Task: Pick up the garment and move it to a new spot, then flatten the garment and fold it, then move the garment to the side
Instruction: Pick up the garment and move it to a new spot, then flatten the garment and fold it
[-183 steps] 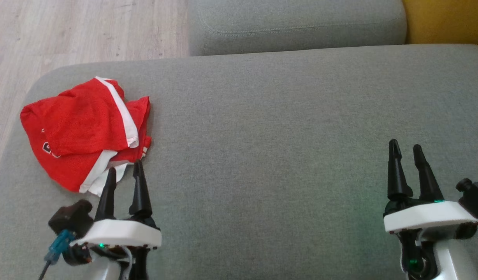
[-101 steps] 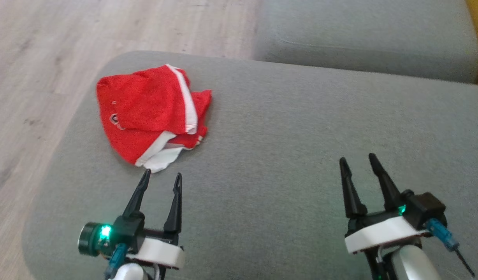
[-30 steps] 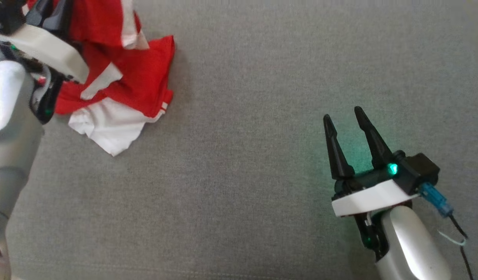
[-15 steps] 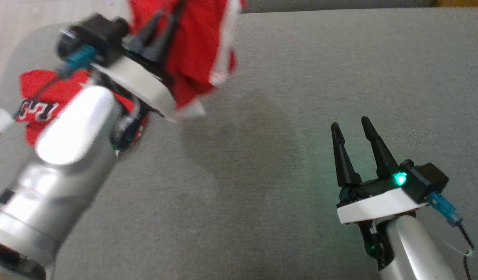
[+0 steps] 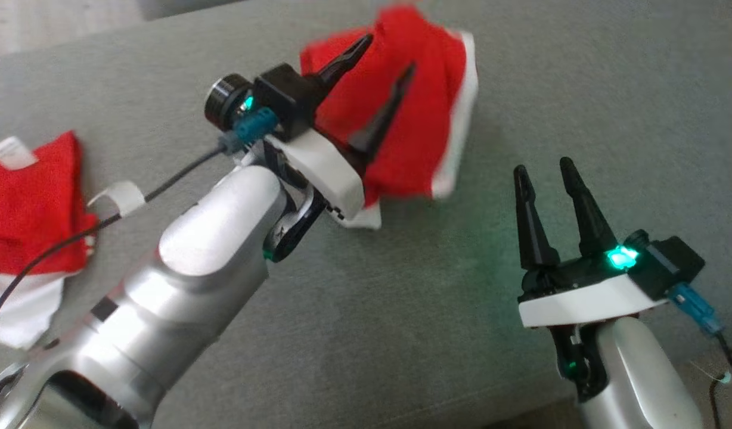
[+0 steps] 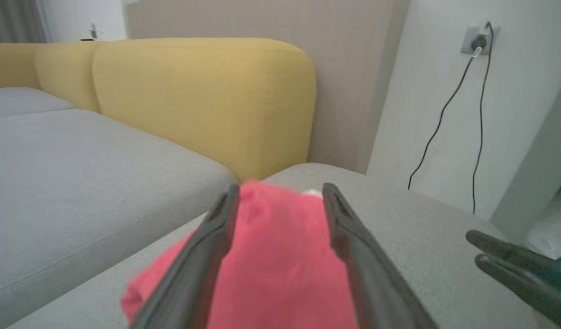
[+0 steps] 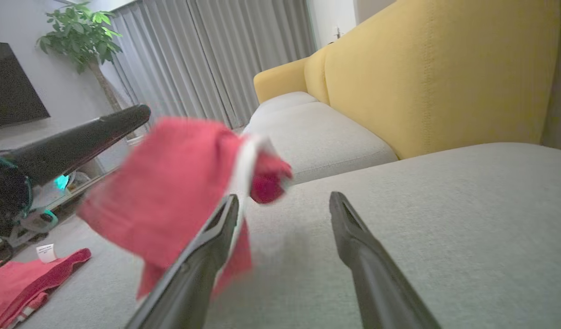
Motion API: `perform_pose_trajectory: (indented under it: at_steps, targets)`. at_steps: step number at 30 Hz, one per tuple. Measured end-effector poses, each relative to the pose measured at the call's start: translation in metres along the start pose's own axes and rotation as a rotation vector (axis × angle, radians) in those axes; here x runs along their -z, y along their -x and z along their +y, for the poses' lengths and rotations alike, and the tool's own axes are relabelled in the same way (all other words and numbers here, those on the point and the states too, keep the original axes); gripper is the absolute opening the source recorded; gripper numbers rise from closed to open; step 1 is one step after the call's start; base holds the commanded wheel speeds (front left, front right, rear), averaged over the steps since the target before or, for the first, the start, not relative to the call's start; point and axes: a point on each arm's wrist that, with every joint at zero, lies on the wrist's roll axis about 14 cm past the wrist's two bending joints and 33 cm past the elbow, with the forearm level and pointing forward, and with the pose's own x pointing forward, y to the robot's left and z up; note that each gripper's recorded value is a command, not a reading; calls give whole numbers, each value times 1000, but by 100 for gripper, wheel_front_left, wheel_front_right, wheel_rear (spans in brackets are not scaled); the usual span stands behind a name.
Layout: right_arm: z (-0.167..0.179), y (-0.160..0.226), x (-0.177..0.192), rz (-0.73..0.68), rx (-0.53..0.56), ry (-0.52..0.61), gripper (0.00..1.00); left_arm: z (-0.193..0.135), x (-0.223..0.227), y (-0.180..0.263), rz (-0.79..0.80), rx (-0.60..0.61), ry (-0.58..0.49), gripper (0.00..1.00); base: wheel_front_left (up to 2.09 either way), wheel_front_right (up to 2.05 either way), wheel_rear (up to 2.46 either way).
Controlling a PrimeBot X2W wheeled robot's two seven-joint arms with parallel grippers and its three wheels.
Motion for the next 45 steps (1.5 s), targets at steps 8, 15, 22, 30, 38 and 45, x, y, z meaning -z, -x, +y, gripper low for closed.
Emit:
perform_pose_trajectory:
  at_steps: [8, 15, 22, 30, 38, 45]
  targets:
    - [-15, 2, 3, 11, 47, 5, 100, 30, 8, 1, -49, -84, -21, 100, 0, 0, 0]
    - [8, -9, 5, 10, -30, 8, 100, 99, -9, 75, -93, -347, -96, 100, 0, 0, 0]
    - [40, -4, 24, 62, -122, 16, 100, 92, 43, 178, 0, -566, -29, 100, 0, 0, 0]
    - [72, -1, 37, 100, -220, 34, 100, 57, 81, 258, 18, -794, 119, 100, 0, 0, 0]
    - [87, -4, 47, 122, -283, 112, 100, 60, 67, 263, -43, -820, 100, 100, 0, 0, 0]
    - [109, -10, 95, 300, -411, 317, 100, 60, 78, 258, -27, -814, 132, 100, 0, 0, 0]
